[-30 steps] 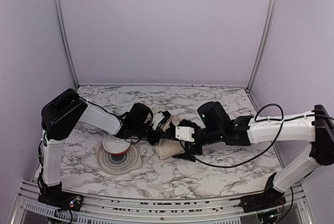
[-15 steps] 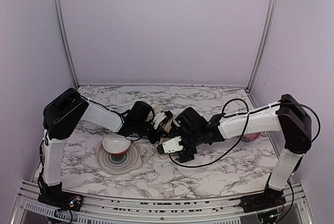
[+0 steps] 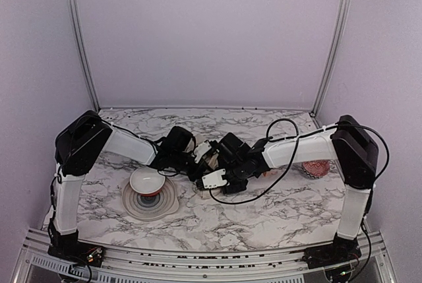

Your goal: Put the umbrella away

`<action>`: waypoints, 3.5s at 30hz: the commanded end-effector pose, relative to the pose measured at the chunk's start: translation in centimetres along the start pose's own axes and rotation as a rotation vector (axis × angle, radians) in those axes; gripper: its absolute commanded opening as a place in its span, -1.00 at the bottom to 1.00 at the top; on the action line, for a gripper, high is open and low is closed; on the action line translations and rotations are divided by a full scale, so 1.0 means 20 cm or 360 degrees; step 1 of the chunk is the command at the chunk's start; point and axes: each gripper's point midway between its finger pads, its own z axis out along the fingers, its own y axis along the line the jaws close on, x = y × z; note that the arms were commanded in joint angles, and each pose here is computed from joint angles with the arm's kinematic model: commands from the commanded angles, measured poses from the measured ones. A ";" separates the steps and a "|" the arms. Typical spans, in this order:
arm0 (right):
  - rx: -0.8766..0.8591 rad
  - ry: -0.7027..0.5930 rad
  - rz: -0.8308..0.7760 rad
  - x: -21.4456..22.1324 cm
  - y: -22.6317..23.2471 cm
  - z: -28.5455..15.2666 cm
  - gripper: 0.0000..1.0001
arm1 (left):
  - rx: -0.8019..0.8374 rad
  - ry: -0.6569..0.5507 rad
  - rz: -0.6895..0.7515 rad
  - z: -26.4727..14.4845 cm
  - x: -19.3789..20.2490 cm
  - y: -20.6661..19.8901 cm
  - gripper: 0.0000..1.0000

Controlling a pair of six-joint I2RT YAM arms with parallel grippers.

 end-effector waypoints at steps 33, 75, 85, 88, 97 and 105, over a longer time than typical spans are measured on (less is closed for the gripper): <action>-0.1134 -0.0167 0.0945 -0.14 0.62 -0.05 -0.47 | -0.0641 -0.0496 0.0419 -0.97 -0.37 -0.17 0.14; -0.1055 -0.0556 0.1185 -0.20 0.18 -0.18 0.42 | -0.0041 0.0789 0.1065 -0.28 0.72 -0.65 -0.59; -0.0446 -0.0576 0.1426 0.11 -0.13 -0.44 0.48 | 0.0233 0.0920 0.0706 -0.31 0.81 -0.70 -0.83; -0.0134 -0.0650 0.1434 0.15 -0.22 -0.58 0.48 | 0.0354 0.0892 0.0530 -0.31 0.78 -0.71 -0.84; 0.0449 -0.0908 0.0395 -0.15 0.13 -0.80 0.72 | 0.0752 0.0869 -0.0011 -0.32 0.67 -0.72 -0.82; 0.0390 -0.0541 0.0232 -0.20 0.23 -0.51 0.77 | 0.0779 0.1005 -0.0153 -0.30 0.73 -0.70 -0.81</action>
